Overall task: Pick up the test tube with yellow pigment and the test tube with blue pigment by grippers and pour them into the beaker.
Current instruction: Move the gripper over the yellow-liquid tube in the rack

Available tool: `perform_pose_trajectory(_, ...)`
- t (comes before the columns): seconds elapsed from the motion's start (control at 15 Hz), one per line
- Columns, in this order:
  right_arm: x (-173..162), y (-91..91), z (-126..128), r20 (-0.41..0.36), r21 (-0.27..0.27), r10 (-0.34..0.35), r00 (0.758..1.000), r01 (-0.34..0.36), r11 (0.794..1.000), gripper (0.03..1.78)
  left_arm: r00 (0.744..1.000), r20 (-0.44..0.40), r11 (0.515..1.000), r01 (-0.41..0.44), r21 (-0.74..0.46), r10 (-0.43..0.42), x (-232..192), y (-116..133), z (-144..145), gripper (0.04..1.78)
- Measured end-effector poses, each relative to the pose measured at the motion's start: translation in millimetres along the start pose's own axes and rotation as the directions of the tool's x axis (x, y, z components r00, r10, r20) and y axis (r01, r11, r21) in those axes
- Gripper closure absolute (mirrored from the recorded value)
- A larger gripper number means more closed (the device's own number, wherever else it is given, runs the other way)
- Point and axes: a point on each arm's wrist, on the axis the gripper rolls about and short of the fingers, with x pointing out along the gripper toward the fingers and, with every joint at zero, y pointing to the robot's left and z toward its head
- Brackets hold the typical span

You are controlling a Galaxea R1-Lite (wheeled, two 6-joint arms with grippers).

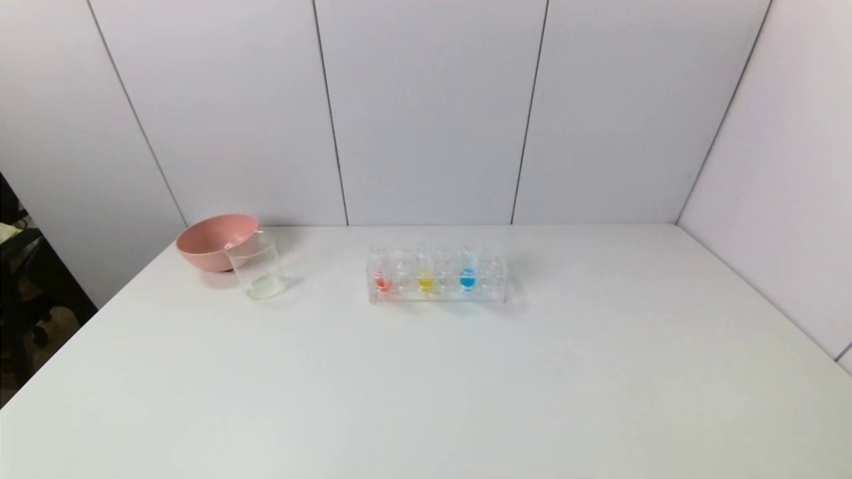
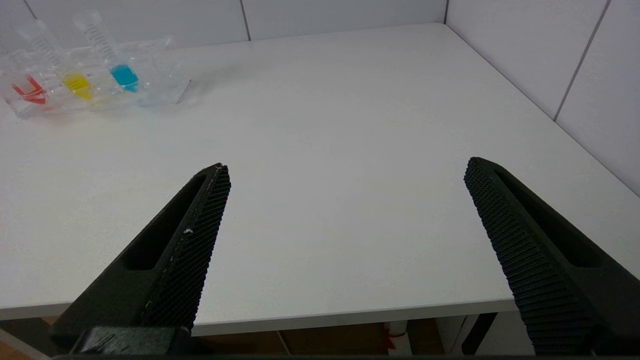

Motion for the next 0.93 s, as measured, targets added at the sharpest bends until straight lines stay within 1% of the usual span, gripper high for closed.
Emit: perform_pose_trajectory(0.93,0.0,0.0,0.0,0.0,0.0,0.0,1.0,0.0,1.0,0.1,1.0,-0.001,1.0,0.007,0.0,-0.007,0.0,0.1,0.0,0.06)
